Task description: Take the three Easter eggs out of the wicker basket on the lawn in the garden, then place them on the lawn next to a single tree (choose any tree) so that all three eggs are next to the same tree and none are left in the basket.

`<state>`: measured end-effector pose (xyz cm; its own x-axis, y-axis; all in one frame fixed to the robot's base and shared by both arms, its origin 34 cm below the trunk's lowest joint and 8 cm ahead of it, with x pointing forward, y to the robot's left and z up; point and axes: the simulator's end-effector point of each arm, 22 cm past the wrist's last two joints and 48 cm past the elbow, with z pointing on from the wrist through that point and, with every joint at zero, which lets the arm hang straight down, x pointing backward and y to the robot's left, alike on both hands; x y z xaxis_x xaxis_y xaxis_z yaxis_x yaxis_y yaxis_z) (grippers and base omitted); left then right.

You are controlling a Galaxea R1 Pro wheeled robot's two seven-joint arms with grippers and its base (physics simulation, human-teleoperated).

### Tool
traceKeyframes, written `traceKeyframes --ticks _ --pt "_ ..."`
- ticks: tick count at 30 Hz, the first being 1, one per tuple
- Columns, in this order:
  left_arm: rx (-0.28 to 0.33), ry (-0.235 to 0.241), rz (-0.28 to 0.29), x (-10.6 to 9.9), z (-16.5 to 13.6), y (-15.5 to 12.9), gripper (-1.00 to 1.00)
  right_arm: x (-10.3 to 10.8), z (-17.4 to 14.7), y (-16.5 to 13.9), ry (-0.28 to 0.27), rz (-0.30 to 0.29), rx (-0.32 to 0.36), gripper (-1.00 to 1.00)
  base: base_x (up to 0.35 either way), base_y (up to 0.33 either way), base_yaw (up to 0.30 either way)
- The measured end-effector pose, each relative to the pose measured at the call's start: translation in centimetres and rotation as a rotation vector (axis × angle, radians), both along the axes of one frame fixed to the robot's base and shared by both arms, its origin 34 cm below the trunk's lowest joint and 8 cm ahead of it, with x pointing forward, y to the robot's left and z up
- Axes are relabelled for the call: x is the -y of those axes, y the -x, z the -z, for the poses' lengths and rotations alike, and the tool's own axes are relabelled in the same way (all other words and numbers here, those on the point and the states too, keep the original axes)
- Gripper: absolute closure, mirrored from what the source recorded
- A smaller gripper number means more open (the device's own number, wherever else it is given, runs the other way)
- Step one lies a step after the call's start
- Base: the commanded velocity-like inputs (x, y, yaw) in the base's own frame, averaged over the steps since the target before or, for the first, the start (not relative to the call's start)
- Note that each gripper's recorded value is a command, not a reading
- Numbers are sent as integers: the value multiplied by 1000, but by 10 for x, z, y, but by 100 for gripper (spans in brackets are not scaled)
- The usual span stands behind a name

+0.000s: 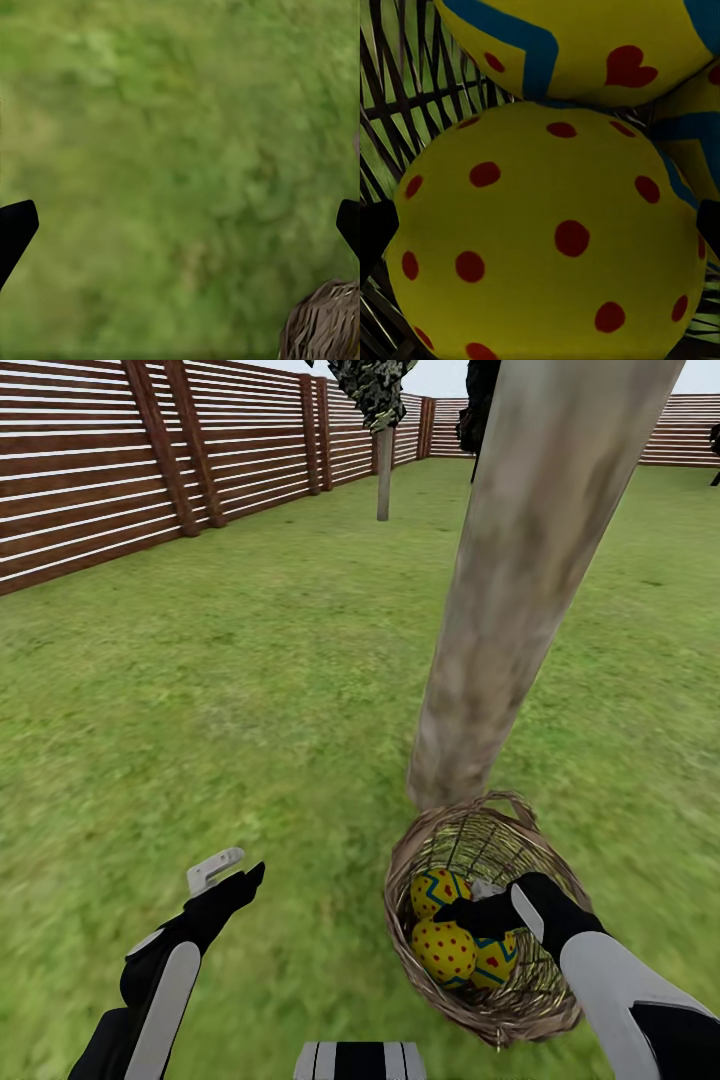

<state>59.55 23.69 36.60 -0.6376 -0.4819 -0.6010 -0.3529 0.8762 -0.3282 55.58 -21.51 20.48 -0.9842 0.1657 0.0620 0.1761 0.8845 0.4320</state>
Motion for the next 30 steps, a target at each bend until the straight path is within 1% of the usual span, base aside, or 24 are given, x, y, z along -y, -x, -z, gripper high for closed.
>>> traceKeyframes --ticks 8,9,30 --pt "0 0 -2 -1 0 0 -100 1 1 1 3 -1 -2 -100 0 0 0" --pt "0 0 -1 -1 0 0 -100 1 0 1 3 0 -2 100 0 0 0" --pt "0 -2 -3 -2 0 0 -100 2 0 0 2 3 -1 100 0 0 0"
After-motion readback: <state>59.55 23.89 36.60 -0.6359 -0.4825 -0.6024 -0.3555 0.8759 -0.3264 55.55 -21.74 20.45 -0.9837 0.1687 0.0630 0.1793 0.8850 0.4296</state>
